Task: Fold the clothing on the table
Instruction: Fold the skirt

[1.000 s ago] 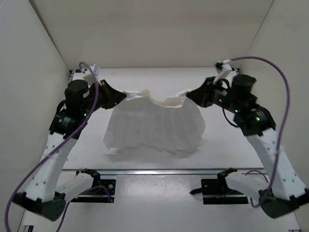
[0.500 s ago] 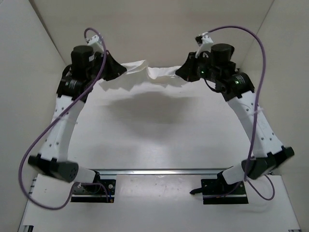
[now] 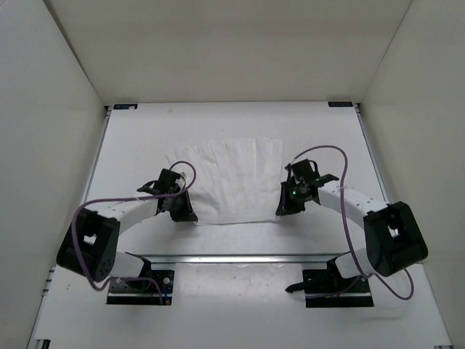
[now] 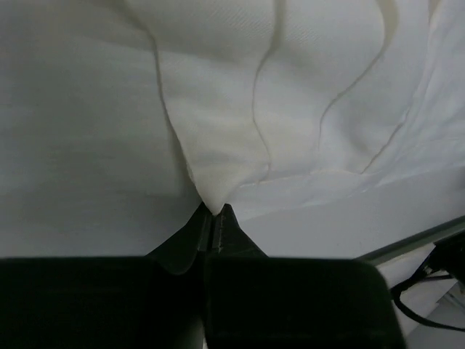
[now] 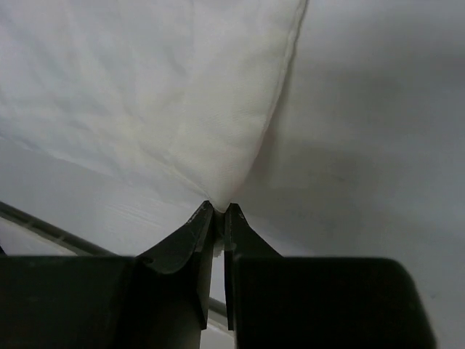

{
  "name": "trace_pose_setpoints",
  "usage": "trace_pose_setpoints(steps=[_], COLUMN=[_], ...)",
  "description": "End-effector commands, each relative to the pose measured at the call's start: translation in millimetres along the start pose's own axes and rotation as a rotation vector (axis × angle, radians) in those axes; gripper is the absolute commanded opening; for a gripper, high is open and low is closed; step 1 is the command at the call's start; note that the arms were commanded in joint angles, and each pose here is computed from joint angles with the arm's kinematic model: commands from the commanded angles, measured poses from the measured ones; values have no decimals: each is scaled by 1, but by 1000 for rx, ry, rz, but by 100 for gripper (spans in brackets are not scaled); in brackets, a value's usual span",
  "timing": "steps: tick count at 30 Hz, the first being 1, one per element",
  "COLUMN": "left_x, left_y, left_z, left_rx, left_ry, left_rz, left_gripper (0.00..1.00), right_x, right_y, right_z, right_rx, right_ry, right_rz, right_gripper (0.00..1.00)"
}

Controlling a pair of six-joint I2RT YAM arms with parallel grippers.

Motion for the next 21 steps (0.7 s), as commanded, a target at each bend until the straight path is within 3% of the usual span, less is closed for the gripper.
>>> trace_pose_setpoints(steps=[1, 9, 21], left_x=[11, 41, 104], left_y=[5, -38, -63], left_z=[-6, -2, -29], left_rx=[-88, -118, -76], left_ry=[27, 32, -113], left_rz=[-122, -101, -195], left_gripper=[0, 0, 0], right_x=[13, 22, 95], right_y=[-6, -73, -97], right_z=[4, -19, -2], right_rx=[-10, 7, 18], right_ry=[12, -29, 89], right_rz=[-112, -25, -95], right_gripper=[0, 0, 0])
Point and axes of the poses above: each gripper's point midway between its finger pads, its own x axis back along the fingers, its own z axis along the line the jaws close on, y = z × x, the point moved 4 cm from there along x, back along the fingers, and after that the axes turned 14 degrees about -x, right-handed, at the moved point
